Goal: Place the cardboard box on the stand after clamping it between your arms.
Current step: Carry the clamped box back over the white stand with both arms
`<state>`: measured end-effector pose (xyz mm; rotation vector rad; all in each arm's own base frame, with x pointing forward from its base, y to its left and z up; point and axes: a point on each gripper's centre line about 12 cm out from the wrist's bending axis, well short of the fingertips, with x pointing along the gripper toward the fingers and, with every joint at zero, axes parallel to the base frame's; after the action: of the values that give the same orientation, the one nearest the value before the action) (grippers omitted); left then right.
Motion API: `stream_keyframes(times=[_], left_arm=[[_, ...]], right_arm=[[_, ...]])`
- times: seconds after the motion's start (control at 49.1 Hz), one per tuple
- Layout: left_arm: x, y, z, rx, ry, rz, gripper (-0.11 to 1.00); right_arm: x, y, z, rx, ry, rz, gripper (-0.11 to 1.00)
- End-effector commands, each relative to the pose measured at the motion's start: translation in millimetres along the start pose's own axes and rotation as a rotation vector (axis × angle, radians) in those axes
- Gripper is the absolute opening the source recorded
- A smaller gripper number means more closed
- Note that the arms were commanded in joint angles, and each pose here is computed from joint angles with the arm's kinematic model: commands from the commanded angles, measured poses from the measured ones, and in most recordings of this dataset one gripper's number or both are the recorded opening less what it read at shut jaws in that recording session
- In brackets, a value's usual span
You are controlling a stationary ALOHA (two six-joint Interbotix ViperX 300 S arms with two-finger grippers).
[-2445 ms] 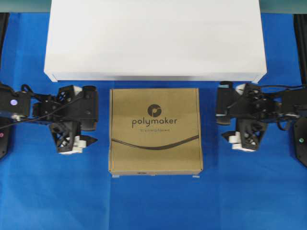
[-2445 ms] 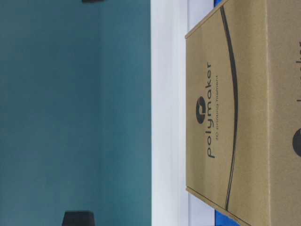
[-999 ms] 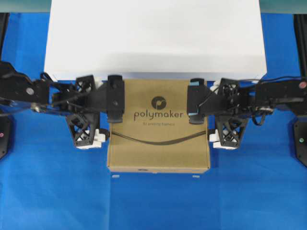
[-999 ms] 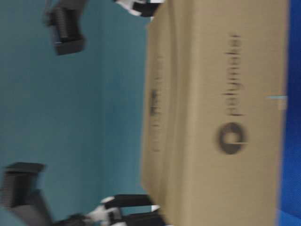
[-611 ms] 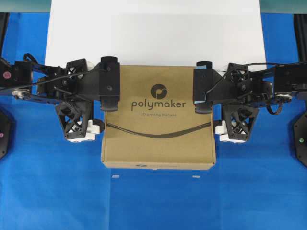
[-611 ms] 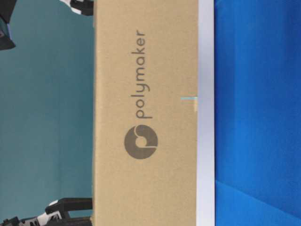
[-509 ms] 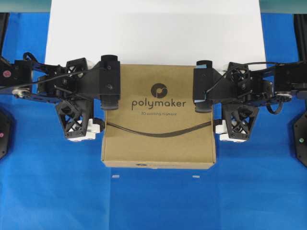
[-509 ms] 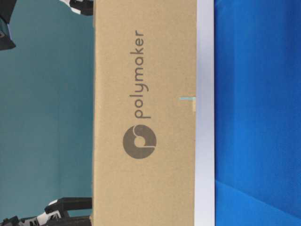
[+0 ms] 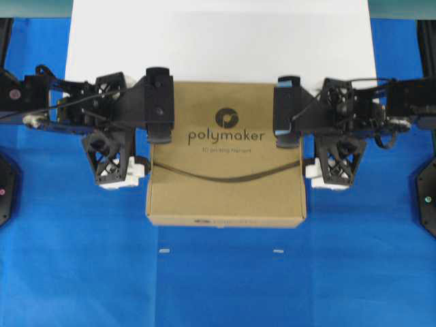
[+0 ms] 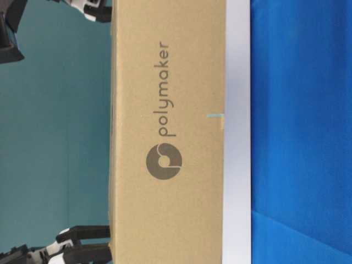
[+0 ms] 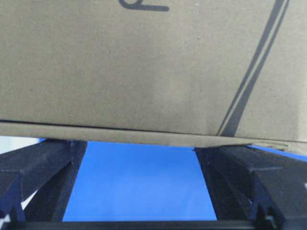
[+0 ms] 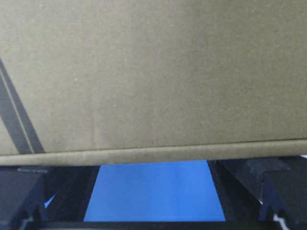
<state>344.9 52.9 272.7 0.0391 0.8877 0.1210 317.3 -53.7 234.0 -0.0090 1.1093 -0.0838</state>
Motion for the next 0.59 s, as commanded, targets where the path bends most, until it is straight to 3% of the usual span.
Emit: stream_keyframes(times=[0.0, 0.265, 0.448, 0.571], left_arm=[[-21, 10, 42, -0.012, -0.149, 0.02, 0.87], [-10, 32, 51, 0.043, -0.132, 0.064, 0.87], [-6, 49, 58, 0.056, -0.135, 0.097, 0.87], [-3, 68, 60, 0.041, -0.129, 0.128, 0.87]], right_arm=[[-26, -12, 43, 0.032, -0.186, -0.023, 0.98], [-24, -37, 50, 0.008, -0.176, -0.043, 0.98], [-20, -56, 53, 0.002, -0.172, -0.037, 0.98], [-19, -69, 58, 0.0, -0.187, -0.029, 0.98]])
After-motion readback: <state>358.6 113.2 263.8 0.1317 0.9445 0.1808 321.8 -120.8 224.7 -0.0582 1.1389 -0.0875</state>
